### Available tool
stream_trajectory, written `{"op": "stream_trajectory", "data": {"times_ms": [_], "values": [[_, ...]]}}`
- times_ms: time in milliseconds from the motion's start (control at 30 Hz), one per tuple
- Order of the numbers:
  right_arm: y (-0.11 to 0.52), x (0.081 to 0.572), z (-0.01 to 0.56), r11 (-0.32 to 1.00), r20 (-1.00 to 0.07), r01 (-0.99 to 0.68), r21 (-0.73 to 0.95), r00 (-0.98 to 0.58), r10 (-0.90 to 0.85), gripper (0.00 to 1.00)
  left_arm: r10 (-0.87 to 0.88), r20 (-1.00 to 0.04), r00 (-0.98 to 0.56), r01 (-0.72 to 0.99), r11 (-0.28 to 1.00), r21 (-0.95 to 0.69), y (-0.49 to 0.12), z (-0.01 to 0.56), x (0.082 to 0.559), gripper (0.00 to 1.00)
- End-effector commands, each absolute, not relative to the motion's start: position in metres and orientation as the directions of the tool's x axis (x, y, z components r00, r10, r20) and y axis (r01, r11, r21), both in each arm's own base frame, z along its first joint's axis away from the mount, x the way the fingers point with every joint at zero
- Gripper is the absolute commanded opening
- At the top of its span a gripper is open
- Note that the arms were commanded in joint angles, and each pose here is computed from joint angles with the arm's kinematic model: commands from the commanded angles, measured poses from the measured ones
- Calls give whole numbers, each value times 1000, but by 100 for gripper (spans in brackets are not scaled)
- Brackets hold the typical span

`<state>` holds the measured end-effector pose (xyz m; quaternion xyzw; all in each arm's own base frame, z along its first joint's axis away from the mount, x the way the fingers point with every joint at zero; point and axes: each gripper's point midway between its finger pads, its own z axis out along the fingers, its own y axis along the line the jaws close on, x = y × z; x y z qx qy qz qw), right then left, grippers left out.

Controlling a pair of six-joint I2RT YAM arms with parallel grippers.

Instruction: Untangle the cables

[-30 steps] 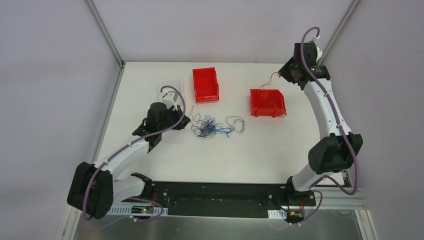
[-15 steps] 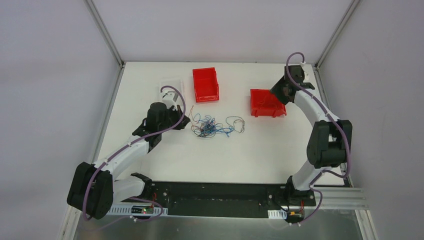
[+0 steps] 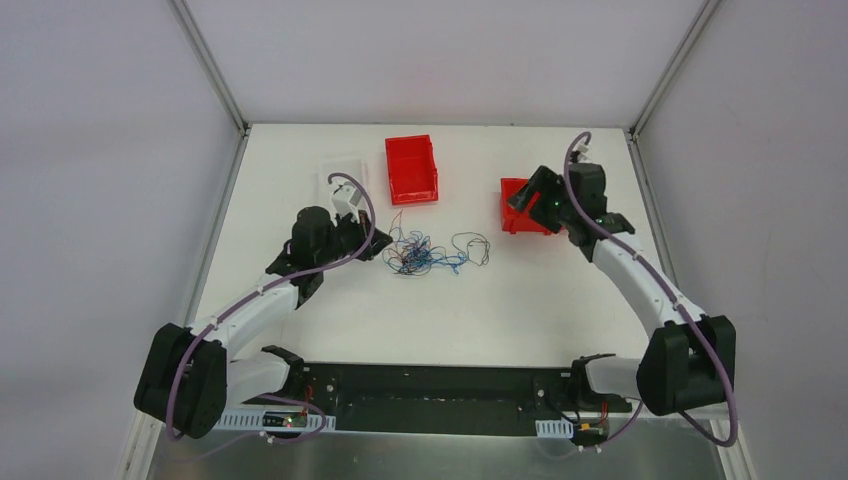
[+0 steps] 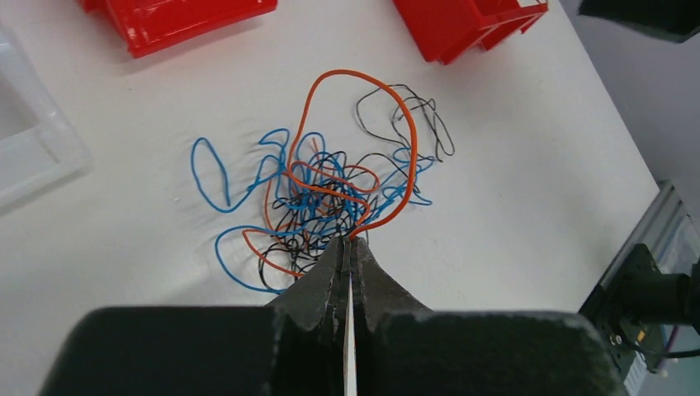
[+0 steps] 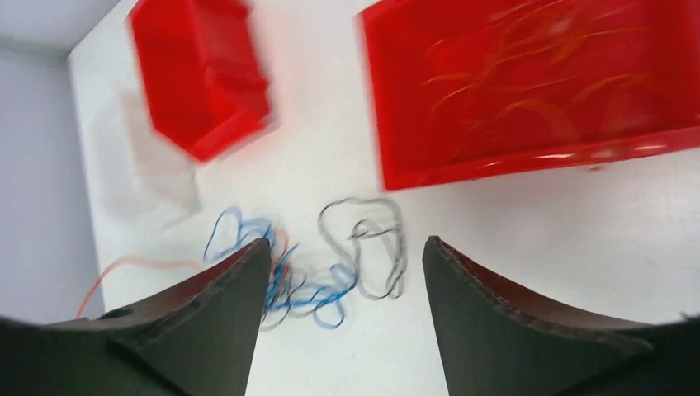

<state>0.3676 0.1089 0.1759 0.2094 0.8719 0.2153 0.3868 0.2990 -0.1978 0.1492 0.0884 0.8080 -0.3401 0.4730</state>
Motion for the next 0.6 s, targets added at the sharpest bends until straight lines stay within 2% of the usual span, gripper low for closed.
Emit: {"op": "stream_trajectory", "data": {"times_ms": [0,233,433,500,567], "values": [[196,339,175,744,-617,-189,640,-703,352,70,-194,-843,-501,606,617,-502,-224,183,283,0],[279,312,117,759,-658,-384,525,-749,76,65,-229,-792,-566,446,722,-528,-203,194,285,0],[297,312,82,834,-658,-383,398,-753,-32,60,-174,-708,-684,366,758,-540,-203,165,283,0],[295,313,75,847,-652,-372,380,-757,-40,58,-152,-684,-713,359,759,-543,-205,155,284,7],[292,316,70,865,-648,-351,359,-760,-40,54,-140,-666,-733,345,766,-542,-207,145,286,19]]}}
